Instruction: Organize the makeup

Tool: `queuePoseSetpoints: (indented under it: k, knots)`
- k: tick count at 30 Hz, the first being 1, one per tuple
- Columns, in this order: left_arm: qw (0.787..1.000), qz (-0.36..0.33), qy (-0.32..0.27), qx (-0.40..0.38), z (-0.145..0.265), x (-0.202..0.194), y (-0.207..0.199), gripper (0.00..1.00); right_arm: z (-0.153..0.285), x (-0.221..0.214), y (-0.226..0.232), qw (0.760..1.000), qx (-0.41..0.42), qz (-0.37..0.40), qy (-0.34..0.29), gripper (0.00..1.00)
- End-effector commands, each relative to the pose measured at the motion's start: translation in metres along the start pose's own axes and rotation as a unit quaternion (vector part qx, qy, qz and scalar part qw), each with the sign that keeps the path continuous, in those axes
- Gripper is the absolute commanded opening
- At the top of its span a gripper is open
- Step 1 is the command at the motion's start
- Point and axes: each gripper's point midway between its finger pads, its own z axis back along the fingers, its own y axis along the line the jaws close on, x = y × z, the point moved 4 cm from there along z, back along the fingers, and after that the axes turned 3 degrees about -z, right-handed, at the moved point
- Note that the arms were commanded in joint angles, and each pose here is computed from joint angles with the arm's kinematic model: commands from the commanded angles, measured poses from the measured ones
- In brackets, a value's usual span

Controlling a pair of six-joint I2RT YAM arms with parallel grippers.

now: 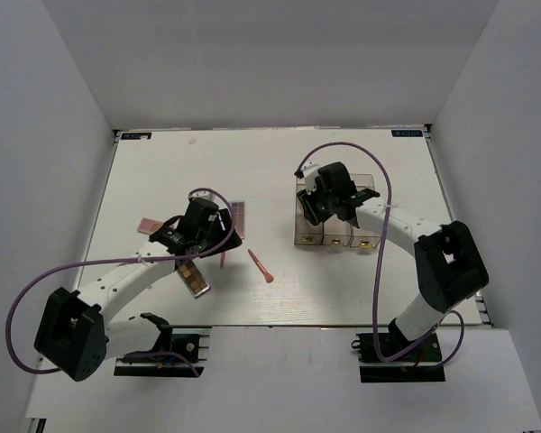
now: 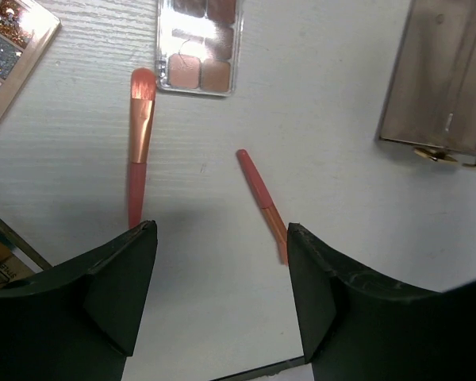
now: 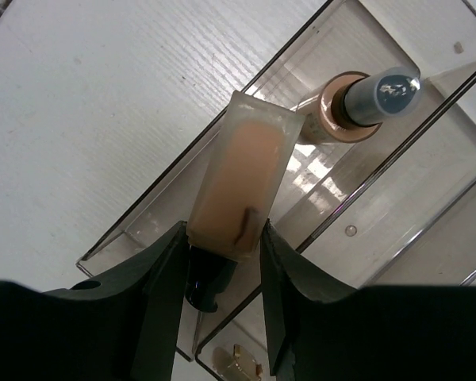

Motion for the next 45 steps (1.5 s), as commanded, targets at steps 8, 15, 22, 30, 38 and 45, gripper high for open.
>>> queuePoseSetpoints:
  k: [8, 15, 22, 30, 38, 45]
  knots:
    - [0.998, -0.054, 0.005, 0.037, -0.025, 0.023, -0.009, 0.79, 0.012, 0.032, -0.003, 0.999, 0.015, 0.016, -0.048, 0.5]
    - [0.995, -0.08, 0.001, 0.064, -0.044, 0.043, -0.009, 0.8, 0.023, 0.034, 0.006, 0.997, 0.044, 0.015, -0.054, 0.51]
    - [0.987, -0.117, 0.013, 0.11, -0.08, 0.059, -0.01, 0.82, 0.078, 0.042, 0.03, 0.982, 0.137, 0.057, -0.117, 0.0]
    - [0.975, -0.141, 0.034, 0.166, -0.112, 0.074, -0.001, 0.83, 0.102, 0.034, 0.015, 0.981, 0.103, 0.046, -0.159, 0.15]
    - [0.969, -0.15, 0.069, 0.185, -0.142, 0.079, 0.009, 0.83, 0.104, 0.026, 0.009, 0.981, 0.106, 0.025, -0.16, 0.26]
    - [0.97, -0.142, 0.095, 0.174, -0.151, 0.069, 0.013, 0.78, 0.105, 0.025, 0.003, 0.981, 0.104, 0.012, -0.164, 0.27]
